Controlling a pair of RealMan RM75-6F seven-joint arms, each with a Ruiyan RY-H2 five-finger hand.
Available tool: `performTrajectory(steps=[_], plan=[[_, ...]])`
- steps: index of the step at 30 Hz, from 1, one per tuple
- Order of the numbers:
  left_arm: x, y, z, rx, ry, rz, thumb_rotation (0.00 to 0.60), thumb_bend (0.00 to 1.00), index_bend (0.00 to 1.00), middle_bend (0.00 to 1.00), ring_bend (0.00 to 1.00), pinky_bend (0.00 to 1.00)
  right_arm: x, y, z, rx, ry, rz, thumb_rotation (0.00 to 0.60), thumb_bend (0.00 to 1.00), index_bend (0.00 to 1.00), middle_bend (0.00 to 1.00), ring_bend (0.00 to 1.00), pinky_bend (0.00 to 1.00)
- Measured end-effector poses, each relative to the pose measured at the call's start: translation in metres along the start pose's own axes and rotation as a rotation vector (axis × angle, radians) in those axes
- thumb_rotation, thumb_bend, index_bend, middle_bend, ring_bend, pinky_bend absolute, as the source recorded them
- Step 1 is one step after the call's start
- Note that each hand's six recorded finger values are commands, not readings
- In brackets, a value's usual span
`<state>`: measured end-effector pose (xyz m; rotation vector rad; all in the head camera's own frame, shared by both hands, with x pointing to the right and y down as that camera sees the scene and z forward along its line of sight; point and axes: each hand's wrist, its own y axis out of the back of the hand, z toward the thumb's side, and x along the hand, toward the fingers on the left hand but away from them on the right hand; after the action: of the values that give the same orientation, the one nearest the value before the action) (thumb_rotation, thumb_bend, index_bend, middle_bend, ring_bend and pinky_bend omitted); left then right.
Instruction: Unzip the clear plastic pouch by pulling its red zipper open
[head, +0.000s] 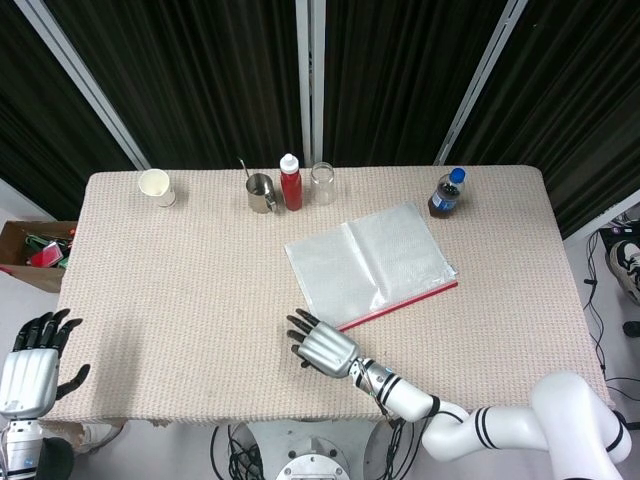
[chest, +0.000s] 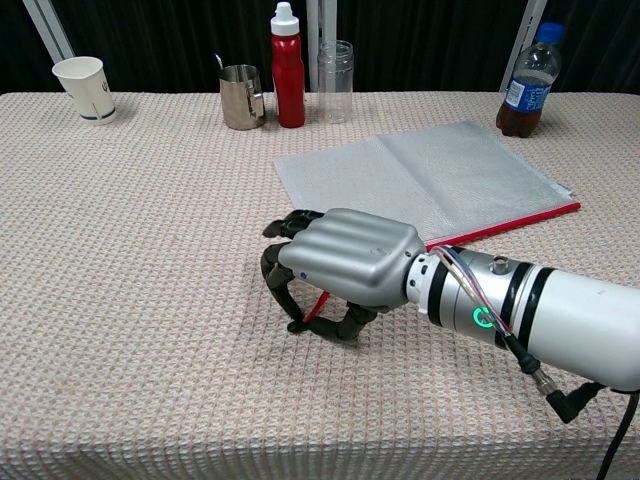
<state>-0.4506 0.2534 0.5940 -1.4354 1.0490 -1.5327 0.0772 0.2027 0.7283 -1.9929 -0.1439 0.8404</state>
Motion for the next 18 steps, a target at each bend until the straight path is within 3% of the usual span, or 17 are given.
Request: performTrajectory(steps=[12,18], plan=[[-0.002,0.001,-0.002,-0.007,0.003,0.009,0.6,0.19,0.24,0.14,0.11,0.15,-0.008,0.003,0.003,-0.017,0.005,-0.022,0.6,0.44,0.7,0.29,0.0,0.0],[0.006,-0.001,0.007,-0.051,-0.044,-0.009,0.6,0.19,0.24,0.14,0.11,0.15,-0.003,0.023,0.007,-0.016,0.036,-0.092,0.6,0.47,0.79,0.33,0.02,0.0]])
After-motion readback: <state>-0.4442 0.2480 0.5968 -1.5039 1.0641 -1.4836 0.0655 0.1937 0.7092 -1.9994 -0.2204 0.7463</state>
